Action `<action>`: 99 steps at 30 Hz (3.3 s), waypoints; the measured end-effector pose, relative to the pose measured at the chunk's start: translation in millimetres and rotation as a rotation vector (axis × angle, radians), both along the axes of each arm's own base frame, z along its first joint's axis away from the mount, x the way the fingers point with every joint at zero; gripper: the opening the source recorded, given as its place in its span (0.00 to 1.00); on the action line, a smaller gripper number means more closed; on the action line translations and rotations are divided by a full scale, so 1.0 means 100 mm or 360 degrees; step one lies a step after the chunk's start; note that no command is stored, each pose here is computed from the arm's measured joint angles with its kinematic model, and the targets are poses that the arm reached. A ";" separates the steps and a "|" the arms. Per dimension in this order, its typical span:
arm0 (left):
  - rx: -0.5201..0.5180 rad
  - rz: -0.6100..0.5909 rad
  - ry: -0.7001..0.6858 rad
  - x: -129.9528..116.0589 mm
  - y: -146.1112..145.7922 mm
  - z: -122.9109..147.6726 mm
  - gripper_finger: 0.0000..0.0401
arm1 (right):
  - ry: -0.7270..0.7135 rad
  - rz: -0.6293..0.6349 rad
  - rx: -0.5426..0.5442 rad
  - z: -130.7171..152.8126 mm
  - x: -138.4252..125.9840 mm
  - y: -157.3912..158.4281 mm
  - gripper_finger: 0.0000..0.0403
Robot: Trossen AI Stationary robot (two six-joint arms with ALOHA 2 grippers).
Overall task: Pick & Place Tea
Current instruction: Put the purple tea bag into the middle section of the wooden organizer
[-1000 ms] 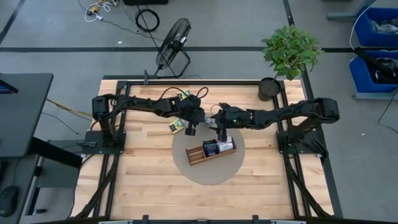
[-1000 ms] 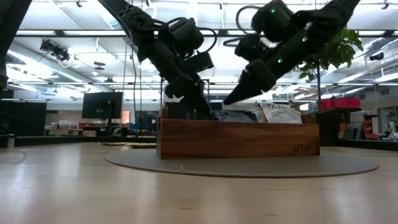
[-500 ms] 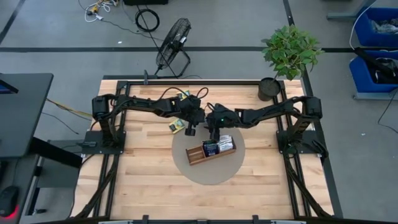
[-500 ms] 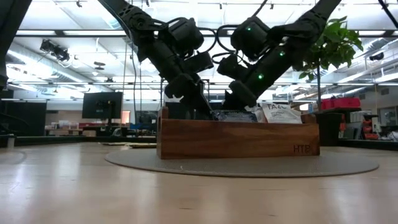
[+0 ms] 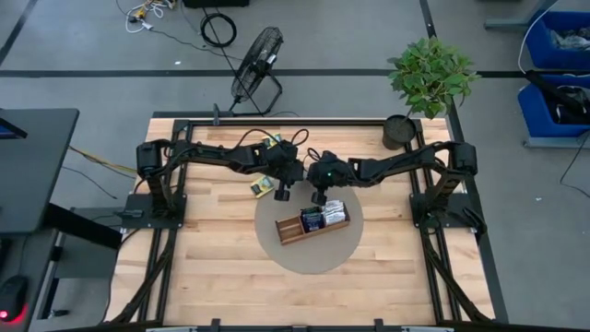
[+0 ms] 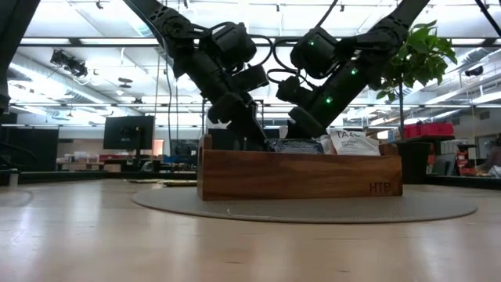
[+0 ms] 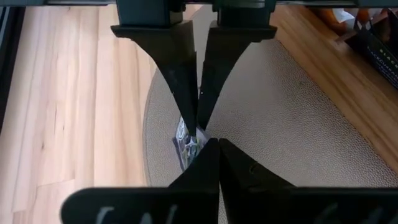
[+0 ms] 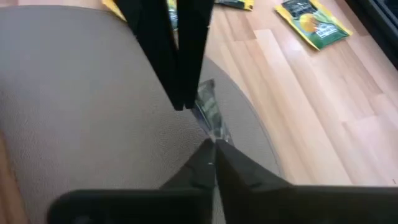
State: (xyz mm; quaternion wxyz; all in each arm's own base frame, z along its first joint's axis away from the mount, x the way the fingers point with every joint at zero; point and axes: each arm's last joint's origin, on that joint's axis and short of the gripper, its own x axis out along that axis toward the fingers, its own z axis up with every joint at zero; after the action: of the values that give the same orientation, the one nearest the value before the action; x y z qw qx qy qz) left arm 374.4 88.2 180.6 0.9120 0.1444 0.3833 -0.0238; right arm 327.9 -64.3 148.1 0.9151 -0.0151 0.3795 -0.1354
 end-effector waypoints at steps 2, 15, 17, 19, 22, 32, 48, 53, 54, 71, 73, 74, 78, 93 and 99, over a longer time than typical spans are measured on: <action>-0.0001 0.0000 0.0000 0.00 0.00 0.00 0.00 | -0.0001 0.0012 0.0001 0.00 0.00 0.00 0.03; -0.0151 -0.0003 -0.0125 -0.03 0.04 0.14 0.18 | 0.0025 0.0012 -0.0065 0.05 -0.03 0.02 0.00; -0.0279 -0.0024 -0.0173 -0.08 0.09 0.20 0.22 | 0.0013 0.0007 -0.0084 0.11 -0.04 0.03 0.00; -0.0388 -0.0053 -0.0226 -0.12 0.15 0.28 0.24 | -0.0016 0.0012 -0.0091 0.19 -0.06 0.05 0.00; -0.0415 -0.0037 -0.0263 -0.16 0.19 0.37 0.26 | -0.0057 0.0038 -0.0105 0.31 -0.09 0.10 0.00; -0.0404 -0.0178 -0.0543 -0.24 0.06 0.81 0.22 | -0.0311 0.0086 -0.0131 0.39 -0.41 0.26 0.00; -0.0387 -0.0407 -0.1305 -0.20 -0.06 1.09 0.14 | -0.0739 0.0125 -0.0064 0.48 -0.95 0.53 0.00; -0.0462 -0.0358 -0.1360 -0.32 -0.07 0.86 0.13 | -0.0754 0.0121 -0.0071 0.49 -0.98 0.58 0.00; -0.0470 -0.0329 -0.1333 -0.33 -0.07 0.81 0.13 | -0.0761 0.0137 -0.0077 0.49 -0.98 0.59 0.00; -0.0721 -0.0387 -0.1192 -0.52 -0.25 0.40 0.13 | -0.0976 0.0358 -0.0023 0.62 -0.95 0.67 0.00; -0.0717 -0.0382 -0.1177 -0.52 -0.24 0.39 0.15 | -0.0971 0.0364 -0.0021 0.62 -0.95 0.68 0.00; -0.0712 -0.0377 -0.1180 -0.52 -0.24 0.39 0.17 | -0.0966 0.0366 -0.0020 0.62 -0.95 0.69 0.00; -0.0693 -0.0335 -0.1193 -0.52 -0.23 0.39 0.30 | -0.0956 0.0366 -0.0018 0.61 -0.95 0.69 0.00; -0.0600 -0.0253 -0.1139 -0.51 -0.25 0.34 0.47 | -0.1073 0.0377 -0.0023 0.68 -0.94 0.69 0.00; -0.0591 -0.0234 -0.1199 -0.51 -0.25 0.38 0.42 | -0.1091 0.0368 -0.0005 0.68 -0.93 0.69 0.00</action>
State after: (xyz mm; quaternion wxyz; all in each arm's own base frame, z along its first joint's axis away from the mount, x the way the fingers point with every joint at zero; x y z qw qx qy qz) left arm 323.7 63.7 218.4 0.9947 0.0032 0.0010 -0.1030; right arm 234.8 4.5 216.0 0.9984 -0.0132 0.0462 -0.0287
